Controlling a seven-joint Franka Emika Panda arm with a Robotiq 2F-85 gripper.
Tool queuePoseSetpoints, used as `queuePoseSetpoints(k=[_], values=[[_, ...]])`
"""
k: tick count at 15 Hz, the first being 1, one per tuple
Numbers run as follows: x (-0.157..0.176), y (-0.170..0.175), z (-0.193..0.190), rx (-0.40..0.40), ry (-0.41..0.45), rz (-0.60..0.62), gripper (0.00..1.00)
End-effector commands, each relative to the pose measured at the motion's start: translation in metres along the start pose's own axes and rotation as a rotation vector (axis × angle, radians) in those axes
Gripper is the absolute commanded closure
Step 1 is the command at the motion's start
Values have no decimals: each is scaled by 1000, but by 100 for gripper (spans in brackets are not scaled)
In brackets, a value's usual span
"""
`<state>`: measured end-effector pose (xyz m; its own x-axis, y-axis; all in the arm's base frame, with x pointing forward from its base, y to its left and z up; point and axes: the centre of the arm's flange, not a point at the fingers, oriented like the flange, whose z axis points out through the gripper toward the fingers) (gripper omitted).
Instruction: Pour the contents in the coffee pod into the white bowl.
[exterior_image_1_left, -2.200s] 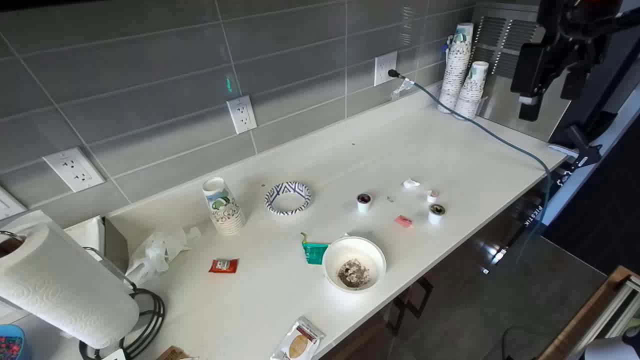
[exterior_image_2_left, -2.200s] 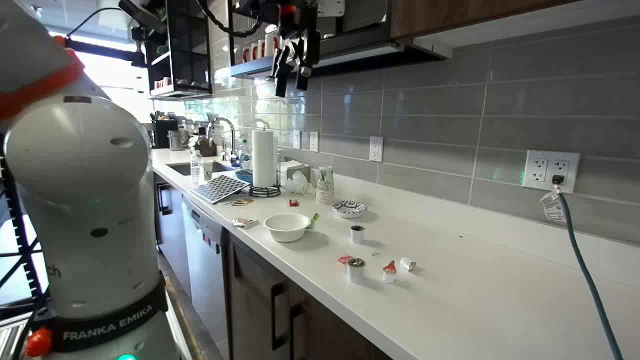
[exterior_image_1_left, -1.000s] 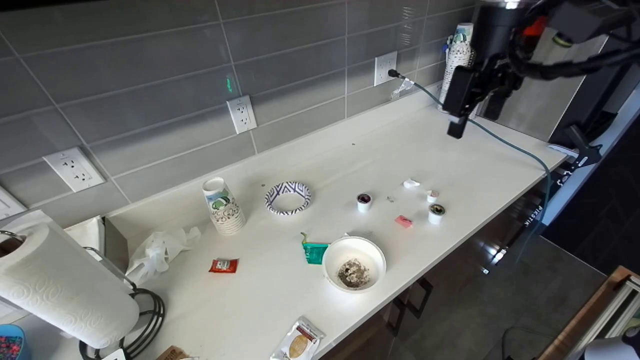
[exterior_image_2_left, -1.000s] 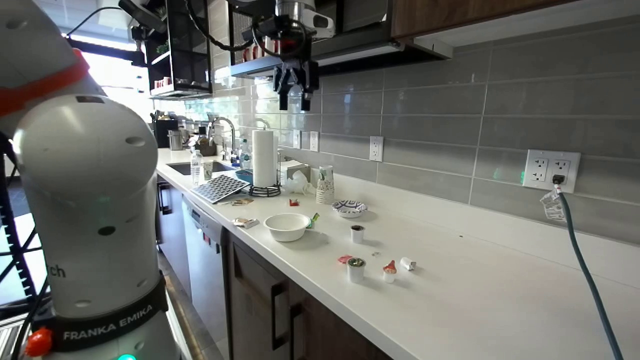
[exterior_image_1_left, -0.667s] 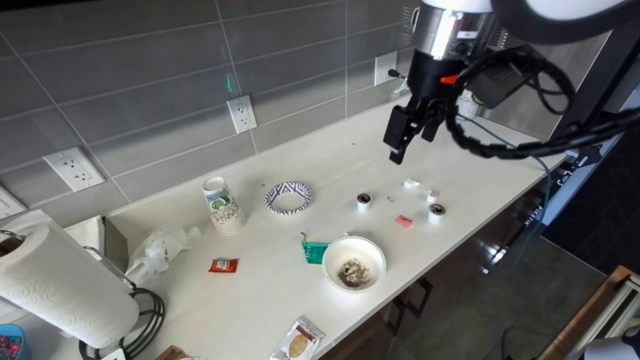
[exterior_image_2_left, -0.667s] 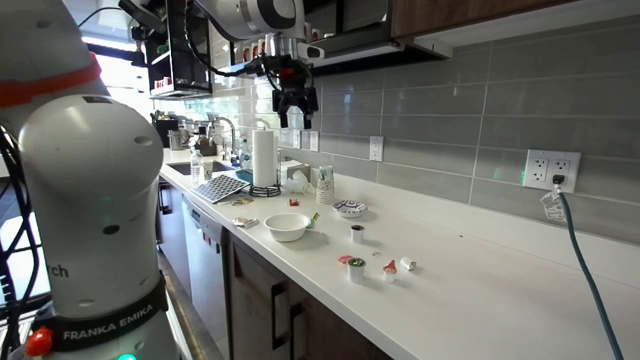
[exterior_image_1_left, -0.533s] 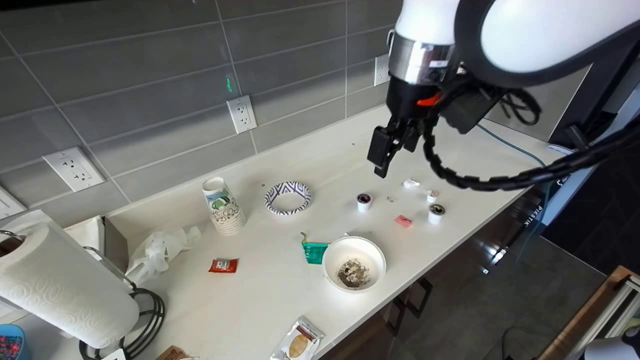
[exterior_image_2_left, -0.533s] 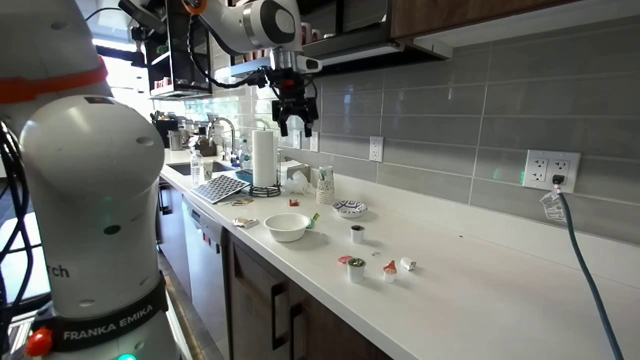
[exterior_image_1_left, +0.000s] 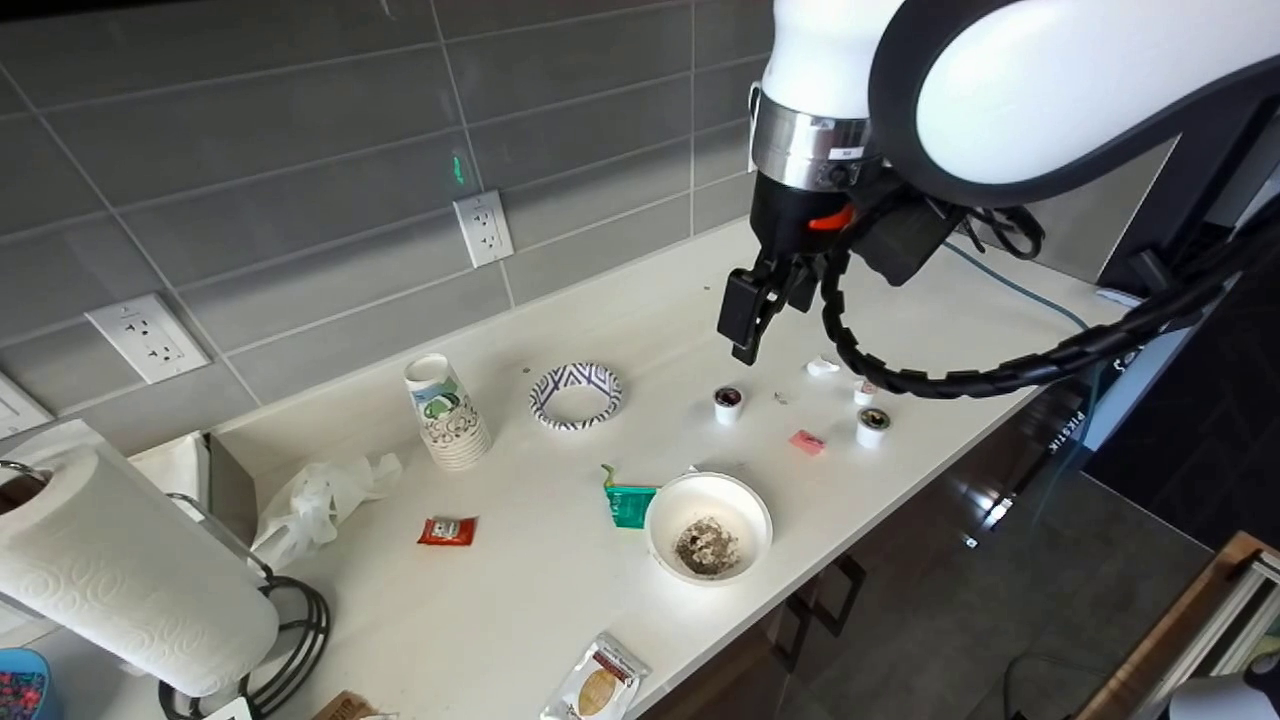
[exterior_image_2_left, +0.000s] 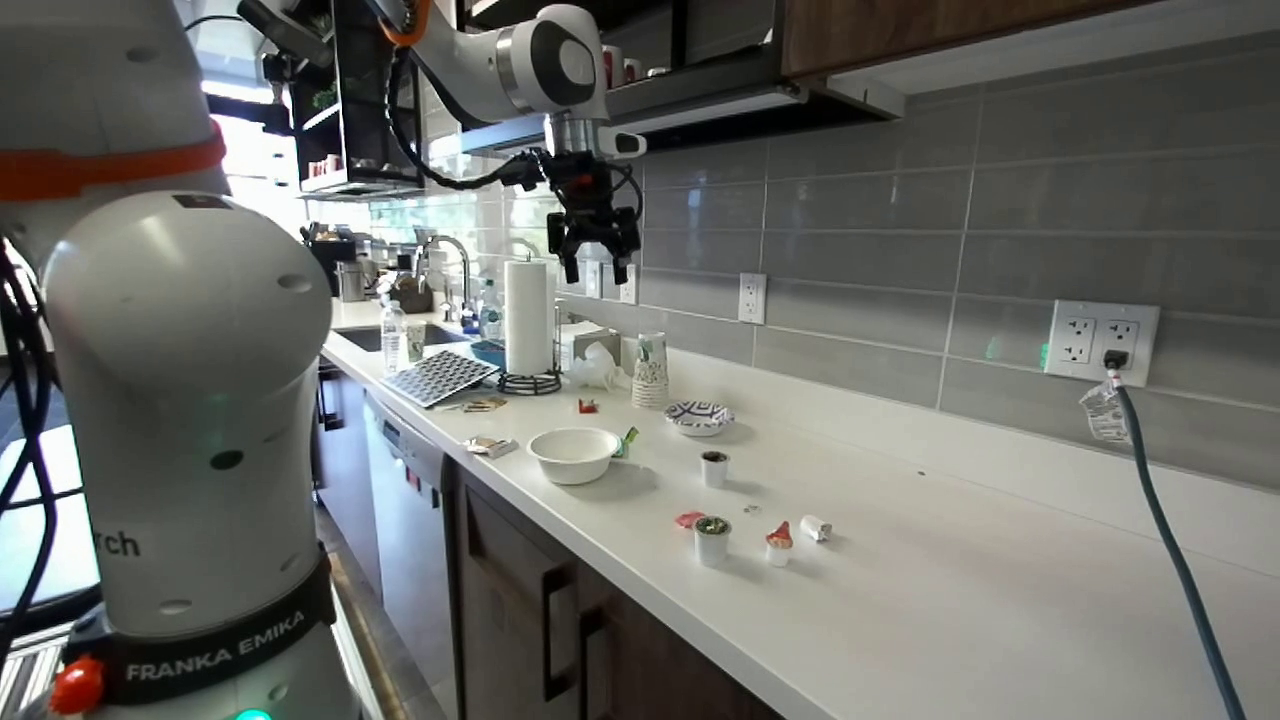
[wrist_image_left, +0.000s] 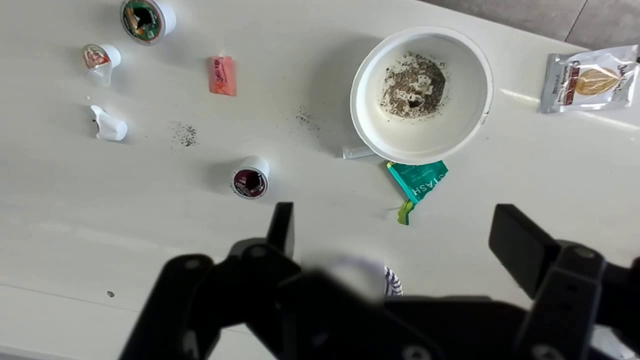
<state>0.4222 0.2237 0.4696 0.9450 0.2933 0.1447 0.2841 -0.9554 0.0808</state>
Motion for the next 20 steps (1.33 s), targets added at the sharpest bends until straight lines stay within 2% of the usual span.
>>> queuePoseSetpoints(k=[1,3,6,10,13,14,15,20], values=[[16,-4,15,23,-30,-22,0],[44,-10,39,30,-53,-81,0],[78,-15,73,-1,-111,-153,0],[115,-13,110,-31,-148,-217,0],[136,-15,134,-14,-175,-257,0],[140,-13,137,-11,-189,-271,0],[116,-8,130,-3,-150,-232,0],[129,-10,139,5,-169,-251,0]])
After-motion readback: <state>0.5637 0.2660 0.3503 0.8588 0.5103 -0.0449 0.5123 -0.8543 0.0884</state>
